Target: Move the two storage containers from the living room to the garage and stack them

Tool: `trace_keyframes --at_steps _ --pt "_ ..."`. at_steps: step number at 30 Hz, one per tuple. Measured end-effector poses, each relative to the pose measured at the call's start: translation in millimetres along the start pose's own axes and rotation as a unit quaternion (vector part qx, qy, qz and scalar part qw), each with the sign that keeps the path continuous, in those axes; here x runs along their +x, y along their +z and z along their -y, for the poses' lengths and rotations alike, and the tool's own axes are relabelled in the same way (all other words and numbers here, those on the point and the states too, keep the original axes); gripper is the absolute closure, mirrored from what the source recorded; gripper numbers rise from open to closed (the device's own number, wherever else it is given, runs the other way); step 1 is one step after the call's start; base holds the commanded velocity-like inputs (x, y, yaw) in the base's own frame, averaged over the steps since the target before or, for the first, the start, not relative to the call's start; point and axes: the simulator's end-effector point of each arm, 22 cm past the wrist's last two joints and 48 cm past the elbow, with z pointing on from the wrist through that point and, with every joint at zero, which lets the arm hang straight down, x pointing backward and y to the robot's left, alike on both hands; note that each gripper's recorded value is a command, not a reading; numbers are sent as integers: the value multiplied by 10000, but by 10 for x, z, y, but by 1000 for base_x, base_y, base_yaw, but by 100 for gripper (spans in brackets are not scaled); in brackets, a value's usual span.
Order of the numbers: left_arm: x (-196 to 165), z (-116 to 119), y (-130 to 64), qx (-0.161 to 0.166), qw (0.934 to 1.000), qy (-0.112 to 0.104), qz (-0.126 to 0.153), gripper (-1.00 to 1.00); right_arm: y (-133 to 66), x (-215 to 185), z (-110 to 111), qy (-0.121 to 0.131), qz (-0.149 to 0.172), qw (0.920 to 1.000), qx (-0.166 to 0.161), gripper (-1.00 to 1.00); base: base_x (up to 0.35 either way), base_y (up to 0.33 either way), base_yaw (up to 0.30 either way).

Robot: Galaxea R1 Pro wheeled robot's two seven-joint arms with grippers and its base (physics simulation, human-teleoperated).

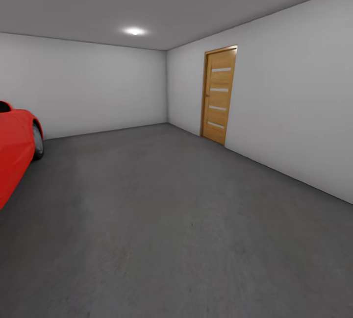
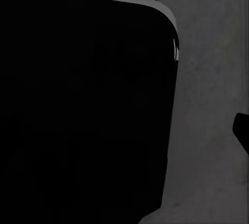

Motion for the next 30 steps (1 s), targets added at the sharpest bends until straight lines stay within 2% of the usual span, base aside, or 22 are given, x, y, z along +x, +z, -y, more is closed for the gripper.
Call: trace_keyframes --at_steps 10,30 --pt "-16 0 0 0 10000 -1 37 -100 0 -8 -69 40 12 10000 -40 -100 324 0 0" --pt "-18 -1 0 -1 10000 -2 44 -100 0 -7 -47 42 12 10000 -26 -100 324 0 0"
